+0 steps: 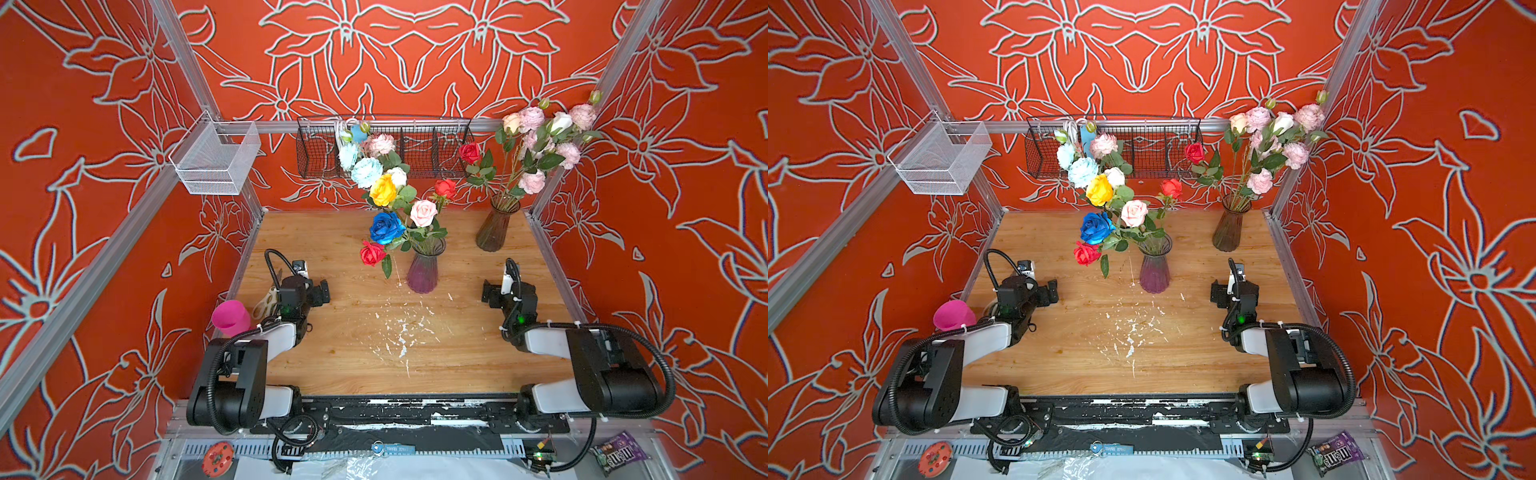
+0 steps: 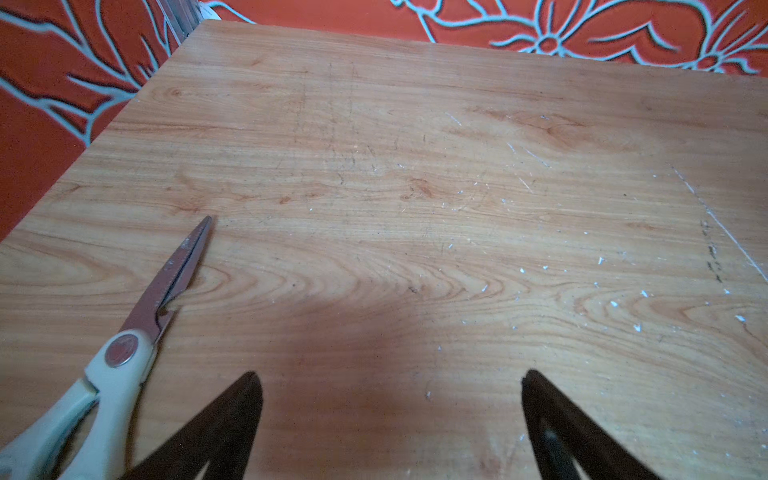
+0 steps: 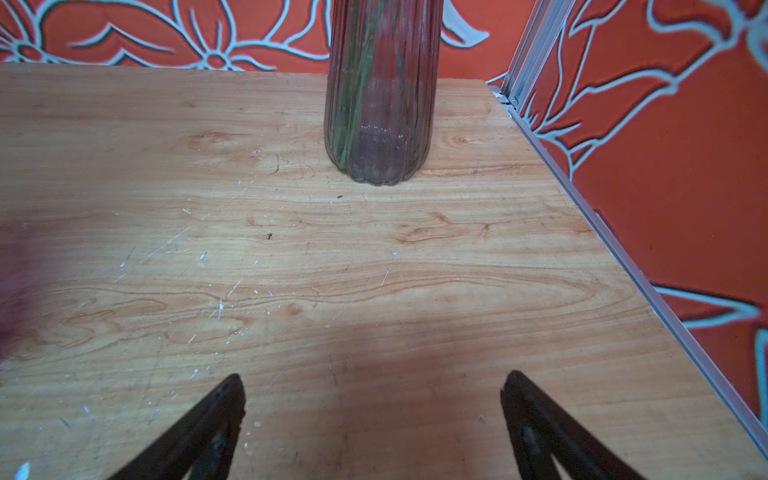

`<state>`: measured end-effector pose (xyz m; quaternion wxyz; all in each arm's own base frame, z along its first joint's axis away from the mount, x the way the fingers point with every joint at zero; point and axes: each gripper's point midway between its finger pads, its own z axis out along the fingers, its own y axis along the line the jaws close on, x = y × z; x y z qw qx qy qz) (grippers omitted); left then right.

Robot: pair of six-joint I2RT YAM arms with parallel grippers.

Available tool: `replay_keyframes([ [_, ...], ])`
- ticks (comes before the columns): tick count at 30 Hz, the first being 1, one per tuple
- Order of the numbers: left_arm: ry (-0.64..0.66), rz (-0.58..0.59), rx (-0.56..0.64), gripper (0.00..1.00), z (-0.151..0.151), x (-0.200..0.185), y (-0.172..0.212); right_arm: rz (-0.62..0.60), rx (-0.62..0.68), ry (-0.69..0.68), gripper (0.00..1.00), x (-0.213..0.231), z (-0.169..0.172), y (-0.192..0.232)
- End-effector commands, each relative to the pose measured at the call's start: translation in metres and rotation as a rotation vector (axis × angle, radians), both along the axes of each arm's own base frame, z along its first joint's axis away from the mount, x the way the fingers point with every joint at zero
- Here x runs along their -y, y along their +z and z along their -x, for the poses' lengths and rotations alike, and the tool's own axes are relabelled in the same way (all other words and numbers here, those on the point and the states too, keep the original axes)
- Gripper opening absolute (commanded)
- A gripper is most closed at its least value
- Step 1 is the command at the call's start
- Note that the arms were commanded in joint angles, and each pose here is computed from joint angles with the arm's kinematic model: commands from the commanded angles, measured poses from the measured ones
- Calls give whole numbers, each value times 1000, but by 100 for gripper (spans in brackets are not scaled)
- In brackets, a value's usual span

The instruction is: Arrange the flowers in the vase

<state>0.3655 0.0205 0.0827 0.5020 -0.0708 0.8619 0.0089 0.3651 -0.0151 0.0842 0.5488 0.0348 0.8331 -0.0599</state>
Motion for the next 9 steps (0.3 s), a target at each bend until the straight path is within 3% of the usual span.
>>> replay_keyframes([
  [1, -19, -4, -3, 97, -1, 2, 1, 14, 21, -5, 98, 0, -6, 9],
  [9, -23, -4, 0, 97, -1, 2, 1, 14, 22, -4, 98, 0, -6, 10],
])
